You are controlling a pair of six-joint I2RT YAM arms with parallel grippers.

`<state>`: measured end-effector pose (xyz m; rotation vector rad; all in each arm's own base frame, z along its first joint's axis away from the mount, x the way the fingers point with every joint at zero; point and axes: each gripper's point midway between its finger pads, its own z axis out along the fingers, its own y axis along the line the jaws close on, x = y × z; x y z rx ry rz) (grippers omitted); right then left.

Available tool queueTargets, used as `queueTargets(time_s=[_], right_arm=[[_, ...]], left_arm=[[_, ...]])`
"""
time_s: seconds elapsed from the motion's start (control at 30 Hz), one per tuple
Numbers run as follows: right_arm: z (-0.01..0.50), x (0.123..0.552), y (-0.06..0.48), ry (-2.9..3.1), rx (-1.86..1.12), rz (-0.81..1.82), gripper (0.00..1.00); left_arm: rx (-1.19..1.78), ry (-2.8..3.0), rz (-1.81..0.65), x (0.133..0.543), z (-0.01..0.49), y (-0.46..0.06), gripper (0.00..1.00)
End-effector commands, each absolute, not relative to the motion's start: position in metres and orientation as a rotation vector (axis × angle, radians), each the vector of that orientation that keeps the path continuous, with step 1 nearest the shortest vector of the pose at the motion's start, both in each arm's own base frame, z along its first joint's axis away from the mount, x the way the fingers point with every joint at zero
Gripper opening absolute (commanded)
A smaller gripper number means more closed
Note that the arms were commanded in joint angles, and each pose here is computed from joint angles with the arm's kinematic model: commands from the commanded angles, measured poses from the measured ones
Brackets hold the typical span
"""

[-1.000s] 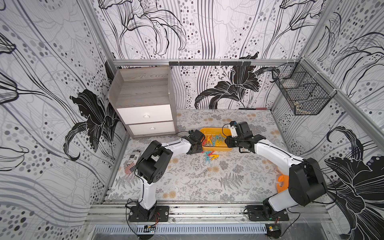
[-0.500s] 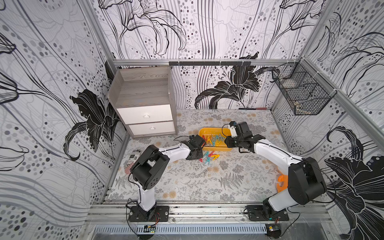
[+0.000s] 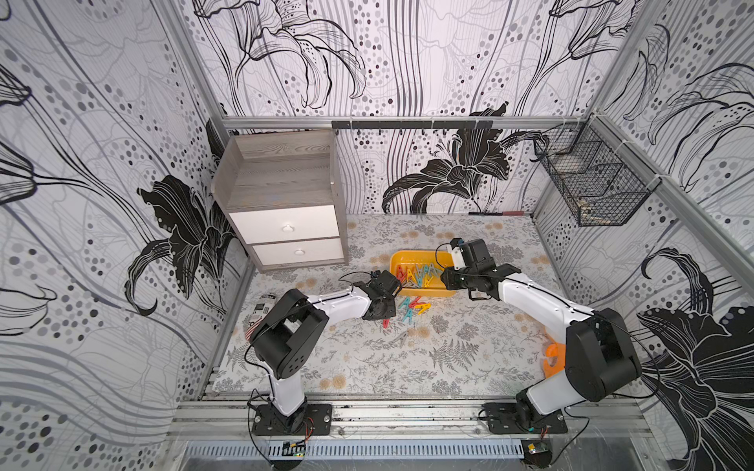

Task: Put the clothespins into the storage box
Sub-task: Pick up the clothespin from the center of the board, then place the clothespin in the storage box.

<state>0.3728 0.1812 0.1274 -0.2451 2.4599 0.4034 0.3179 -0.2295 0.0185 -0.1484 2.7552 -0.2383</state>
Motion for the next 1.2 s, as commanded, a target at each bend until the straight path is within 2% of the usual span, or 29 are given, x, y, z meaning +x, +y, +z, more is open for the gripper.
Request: queueTargets(time_s=[0.0, 0.1, 0.3, 0.57, 0.7, 0.93, 1.17], right_arm=[[0.131, 0.370, 0.182, 2.459, -0.245, 0.406, 0.31], [0.132, 0.371, 0.182, 2.455, -0.245, 0.406, 0.31], [0.135, 0.374, 0.184, 2.447, -0.250, 0.410, 0.31], [0.140, 0.378, 0.184, 2.436, -0.255, 0.394, 0.31], [0.141, 0.379, 0.184, 2.431, -0.250, 0.395, 0.31], [0.145, 0.377, 0.184, 2.427, -0.245, 0.402, 0.31], [0.145, 0.371, 0.179, 2.432, -0.248, 0.389, 0.31]], left_arm=[[-0.139, 2.773, -0.240, 0.313, 0.010, -0.232, 0.11], [-0.139, 2.764, -0.243, 0.315, 0.015, -0.232, 0.06], [-0.132, 2.726, -0.254, 0.321, 0.038, -0.234, 0.03], [-0.089, 2.577, -0.319, 0.353, 0.122, -0.251, 0.04], [-0.066, 2.523, -0.333, 0.379, 0.148, -0.269, 0.05], [-0.078, 2.518, -0.255, 0.435, 0.124, -0.289, 0.05], [-0.103, 2.514, -0.114, 0.467, 0.096, -0.284, 0.05]])
